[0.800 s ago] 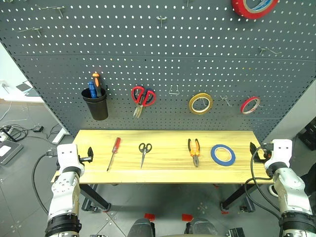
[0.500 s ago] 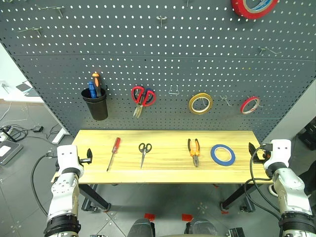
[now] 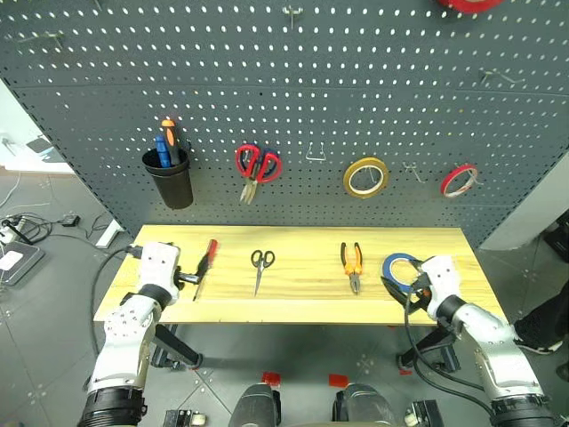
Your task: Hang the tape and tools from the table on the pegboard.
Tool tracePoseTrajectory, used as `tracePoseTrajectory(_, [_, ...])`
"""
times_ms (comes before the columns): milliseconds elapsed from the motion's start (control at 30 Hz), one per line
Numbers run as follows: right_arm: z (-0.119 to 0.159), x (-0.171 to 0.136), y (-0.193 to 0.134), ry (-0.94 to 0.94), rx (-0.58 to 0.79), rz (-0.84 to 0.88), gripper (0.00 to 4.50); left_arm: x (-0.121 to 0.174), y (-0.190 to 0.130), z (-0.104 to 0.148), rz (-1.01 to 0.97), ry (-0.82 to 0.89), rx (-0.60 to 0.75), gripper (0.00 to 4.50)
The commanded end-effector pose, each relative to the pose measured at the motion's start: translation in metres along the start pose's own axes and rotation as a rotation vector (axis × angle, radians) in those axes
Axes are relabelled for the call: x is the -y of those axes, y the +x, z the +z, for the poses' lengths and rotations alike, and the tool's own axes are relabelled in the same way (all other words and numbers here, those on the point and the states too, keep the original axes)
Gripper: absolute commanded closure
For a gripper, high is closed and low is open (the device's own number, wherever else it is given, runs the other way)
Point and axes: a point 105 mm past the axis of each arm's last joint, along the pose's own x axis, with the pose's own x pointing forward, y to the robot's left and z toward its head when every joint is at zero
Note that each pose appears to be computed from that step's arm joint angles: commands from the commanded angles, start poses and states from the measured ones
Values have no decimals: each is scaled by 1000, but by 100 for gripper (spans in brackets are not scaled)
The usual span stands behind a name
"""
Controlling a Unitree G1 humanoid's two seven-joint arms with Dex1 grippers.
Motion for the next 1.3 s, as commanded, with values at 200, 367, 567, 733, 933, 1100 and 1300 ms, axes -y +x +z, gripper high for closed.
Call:
tracePoseTrajectory(200, [30, -18, 27, -74, -60, 30, 0, 58, 16, 43, -376, -7, 47, 4])
tracePoseTrajectory(367, [22, 7, 44, -74, -182, -56, 0, 85, 27, 62, -576, 32, 69, 4])
tracePoseTrajectory(567, [16, 42, 49, -1, -271, -160, 0, 113, 33, 86, -775, 95, 116, 4])
tracePoseTrajectory(733, [9, 51, 52, 36, -329, -162, 0, 136, 37, 103, -891, 142, 161, 4])
tracePoseTrajectory(933, [7, 56, 61, 6, -358, -131, 0, 151, 39, 107, -961, 166, 175, 4])
tracePoseTrajectory(1100, [-7, 62, 65, -41, -465, -52, 18, 158, 40, 105, -987, 178, 173, 1])
tracePoseTrajectory(1300, [-22, 62, 62, -125, -563, 35, 182, 165, 40, 108, -1010, 176, 191, 0])
